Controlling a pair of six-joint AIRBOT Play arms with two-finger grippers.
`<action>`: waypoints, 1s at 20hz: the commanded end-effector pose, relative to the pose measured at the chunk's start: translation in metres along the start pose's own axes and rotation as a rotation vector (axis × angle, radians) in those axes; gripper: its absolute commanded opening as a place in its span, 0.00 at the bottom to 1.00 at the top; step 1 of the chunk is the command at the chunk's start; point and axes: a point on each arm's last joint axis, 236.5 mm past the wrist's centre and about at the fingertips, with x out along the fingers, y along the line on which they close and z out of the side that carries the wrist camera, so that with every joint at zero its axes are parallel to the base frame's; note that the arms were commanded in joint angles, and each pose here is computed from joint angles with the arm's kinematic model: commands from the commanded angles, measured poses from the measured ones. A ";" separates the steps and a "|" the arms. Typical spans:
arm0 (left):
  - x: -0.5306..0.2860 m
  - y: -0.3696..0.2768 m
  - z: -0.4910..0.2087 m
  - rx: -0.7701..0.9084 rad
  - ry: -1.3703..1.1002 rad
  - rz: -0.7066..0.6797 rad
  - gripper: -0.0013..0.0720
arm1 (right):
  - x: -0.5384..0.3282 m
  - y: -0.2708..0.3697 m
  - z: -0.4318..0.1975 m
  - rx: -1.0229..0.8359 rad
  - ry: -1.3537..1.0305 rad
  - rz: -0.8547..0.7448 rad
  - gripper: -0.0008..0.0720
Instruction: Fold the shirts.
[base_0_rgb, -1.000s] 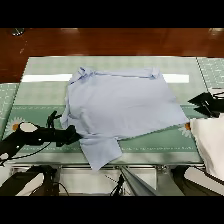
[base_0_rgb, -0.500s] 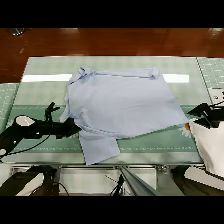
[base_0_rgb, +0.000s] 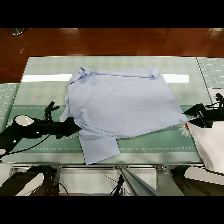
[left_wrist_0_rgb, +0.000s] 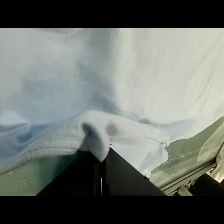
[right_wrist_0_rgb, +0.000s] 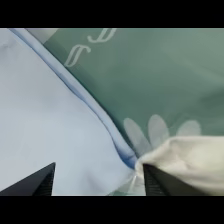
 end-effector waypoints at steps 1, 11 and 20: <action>-0.003 0.002 0.007 -0.008 -0.022 -0.001 0.05 | -0.010 0.013 0.015 -0.024 -0.031 0.034 0.86; -0.012 0.010 0.021 -0.053 -0.068 -0.007 0.05 | -0.018 0.004 0.031 -0.055 0.015 -0.012 0.86; -0.012 0.010 0.021 -0.054 -0.068 -0.008 0.05 | 0.053 0.026 -0.008 -0.190 0.263 -0.076 0.83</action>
